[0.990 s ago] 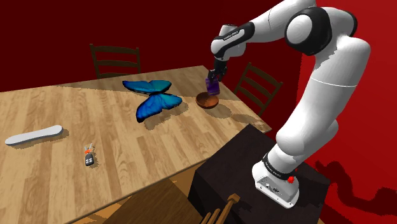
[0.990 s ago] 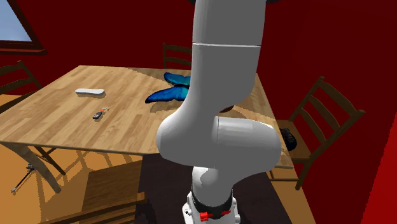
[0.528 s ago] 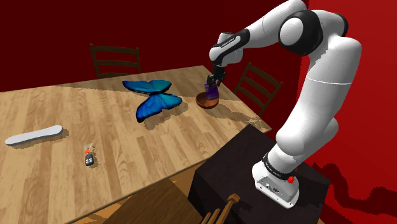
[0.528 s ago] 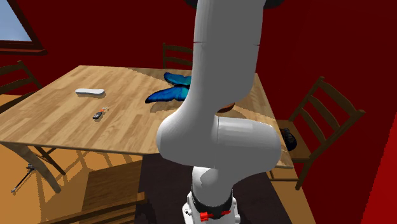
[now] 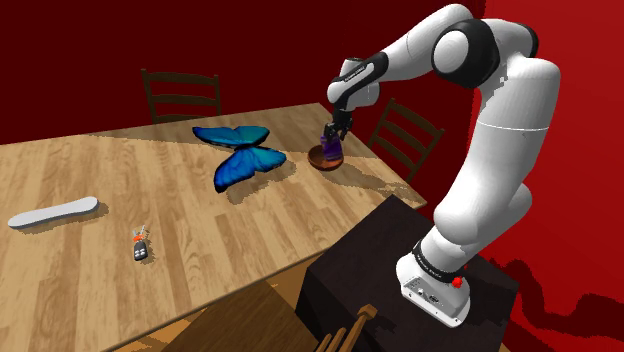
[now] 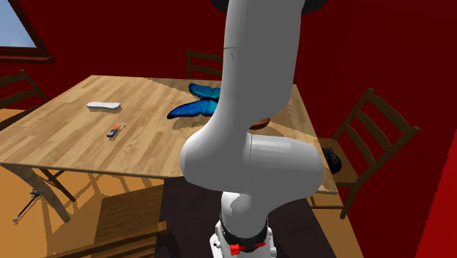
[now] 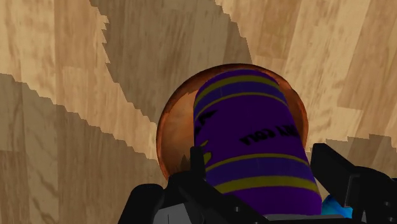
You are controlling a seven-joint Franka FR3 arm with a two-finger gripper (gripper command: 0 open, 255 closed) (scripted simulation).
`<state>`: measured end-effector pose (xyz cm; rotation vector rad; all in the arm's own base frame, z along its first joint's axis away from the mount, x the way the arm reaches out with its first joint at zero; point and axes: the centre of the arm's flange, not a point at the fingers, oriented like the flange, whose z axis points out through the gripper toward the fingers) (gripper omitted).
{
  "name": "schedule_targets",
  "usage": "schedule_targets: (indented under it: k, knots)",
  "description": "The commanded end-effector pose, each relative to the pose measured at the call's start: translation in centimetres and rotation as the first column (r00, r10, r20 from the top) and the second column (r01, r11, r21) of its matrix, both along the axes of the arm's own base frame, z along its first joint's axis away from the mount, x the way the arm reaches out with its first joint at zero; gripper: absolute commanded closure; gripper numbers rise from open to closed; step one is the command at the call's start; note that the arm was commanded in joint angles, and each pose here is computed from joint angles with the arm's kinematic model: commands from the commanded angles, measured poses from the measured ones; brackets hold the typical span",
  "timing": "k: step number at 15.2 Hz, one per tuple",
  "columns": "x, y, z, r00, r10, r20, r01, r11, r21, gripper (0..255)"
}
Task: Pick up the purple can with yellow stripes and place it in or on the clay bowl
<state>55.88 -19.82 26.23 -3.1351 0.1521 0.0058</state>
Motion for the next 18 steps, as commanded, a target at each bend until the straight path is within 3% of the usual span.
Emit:
schedule_targets:
  k: [1,3,4,9,13,18]
  knots:
    - [0.0,0.0,0.0,1.0,0.0,0.001,0.0,1.0,0.0,255]
    - [0.0,0.0,0.0,1.0,0.0,0.001,0.0,1.0,0.0,255]
    - [0.0,0.0,0.0,1.0,0.0,0.001,0.0,1.0,0.0,0]
    - [0.0,0.0,0.0,1.0,0.0,0.001,0.0,1.0,0.0,0]
    - [0.0,0.0,5.0,1.0,0.0,0.001,0.0,1.0,0.0,0]
    - [0.0,0.0,5.0,1.0,0.0,0.001,0.0,1.0,0.0,0]
